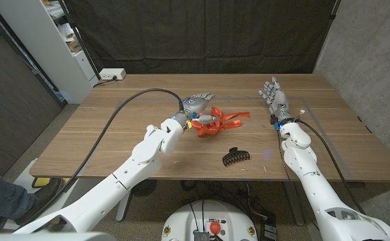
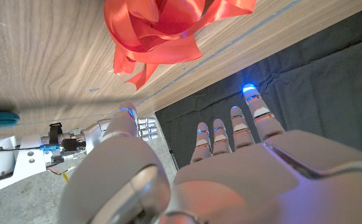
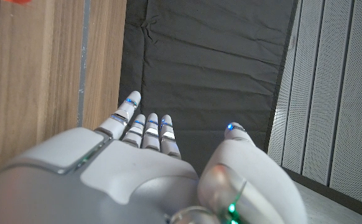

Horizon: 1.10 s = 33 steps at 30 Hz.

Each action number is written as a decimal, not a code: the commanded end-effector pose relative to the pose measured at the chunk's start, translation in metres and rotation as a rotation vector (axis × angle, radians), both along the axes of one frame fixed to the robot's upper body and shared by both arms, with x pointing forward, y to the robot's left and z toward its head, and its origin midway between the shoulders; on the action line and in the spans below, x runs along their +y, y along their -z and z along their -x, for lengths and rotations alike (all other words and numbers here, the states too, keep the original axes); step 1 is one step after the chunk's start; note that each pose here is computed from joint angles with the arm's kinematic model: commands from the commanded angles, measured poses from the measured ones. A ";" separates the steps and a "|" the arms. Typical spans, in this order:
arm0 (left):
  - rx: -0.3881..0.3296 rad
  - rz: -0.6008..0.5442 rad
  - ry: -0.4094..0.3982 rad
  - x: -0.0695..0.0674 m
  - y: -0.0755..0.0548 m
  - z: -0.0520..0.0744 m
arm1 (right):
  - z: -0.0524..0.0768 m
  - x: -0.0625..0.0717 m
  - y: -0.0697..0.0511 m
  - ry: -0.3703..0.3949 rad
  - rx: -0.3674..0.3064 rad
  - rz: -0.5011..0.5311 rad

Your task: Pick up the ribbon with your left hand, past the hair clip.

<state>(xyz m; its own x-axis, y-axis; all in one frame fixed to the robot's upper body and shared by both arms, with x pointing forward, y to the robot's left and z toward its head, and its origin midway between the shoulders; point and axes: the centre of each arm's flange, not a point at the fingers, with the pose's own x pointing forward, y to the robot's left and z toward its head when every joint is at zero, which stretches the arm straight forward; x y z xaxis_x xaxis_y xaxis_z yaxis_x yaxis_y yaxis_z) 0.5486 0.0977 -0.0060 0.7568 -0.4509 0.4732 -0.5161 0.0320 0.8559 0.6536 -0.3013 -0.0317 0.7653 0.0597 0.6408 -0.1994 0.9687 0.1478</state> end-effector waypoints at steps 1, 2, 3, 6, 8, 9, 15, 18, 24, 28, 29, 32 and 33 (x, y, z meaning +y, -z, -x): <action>-0.037 -0.039 -0.064 -0.002 0.008 0.000 | 0.000 -0.001 0.004 -0.003 0.008 -0.001; -0.041 -0.043 -0.068 -0.002 0.008 0.000 | 0.000 -0.001 0.004 -0.003 0.009 -0.002; -0.047 -0.049 -0.075 -0.003 0.009 -0.001 | 0.000 -0.001 0.004 -0.003 0.009 -0.003; -0.055 -0.056 -0.082 -0.004 0.010 -0.002 | 0.001 -0.001 0.005 -0.003 0.011 -0.004; -0.058 -0.061 -0.084 -0.004 0.010 -0.002 | 0.001 -0.002 0.006 -0.001 0.012 -0.003; -0.060 -0.065 -0.088 -0.005 0.011 -0.003 | 0.001 -0.002 0.006 -0.002 0.013 -0.003; -0.062 -0.085 -0.102 -0.007 0.013 -0.006 | 0.001 -0.002 0.007 -0.001 0.015 -0.004; -0.062 -0.092 -0.102 -0.008 0.015 -0.008 | 0.002 -0.002 0.005 0.001 0.015 -0.006; -0.047 -0.108 -0.112 -0.012 0.017 -0.012 | 0.003 -0.002 0.003 0.000 0.016 -0.004; -0.028 -0.114 -0.112 -0.012 0.019 -0.015 | 0.002 -0.001 0.002 0.000 0.015 -0.003; -0.018 -0.113 -0.112 -0.013 0.019 -0.017 | 0.002 -0.001 0.002 0.000 0.016 -0.004; 0.011 -0.113 -0.116 -0.013 0.019 -0.021 | 0.002 -0.001 0.002 0.001 0.017 -0.004; 0.025 -0.108 -0.113 -0.013 0.019 -0.022 | 0.002 -0.001 0.003 0.001 0.018 -0.005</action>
<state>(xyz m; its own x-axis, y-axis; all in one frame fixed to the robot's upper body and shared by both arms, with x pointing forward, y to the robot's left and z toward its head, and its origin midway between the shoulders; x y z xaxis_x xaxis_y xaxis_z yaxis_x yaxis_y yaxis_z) 0.5598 0.0879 -0.0222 0.7847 -0.4158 0.4598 -0.5445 -0.1077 0.8318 0.6512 -0.3024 -0.0344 0.7733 0.0584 0.6313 -0.1995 0.9676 0.1548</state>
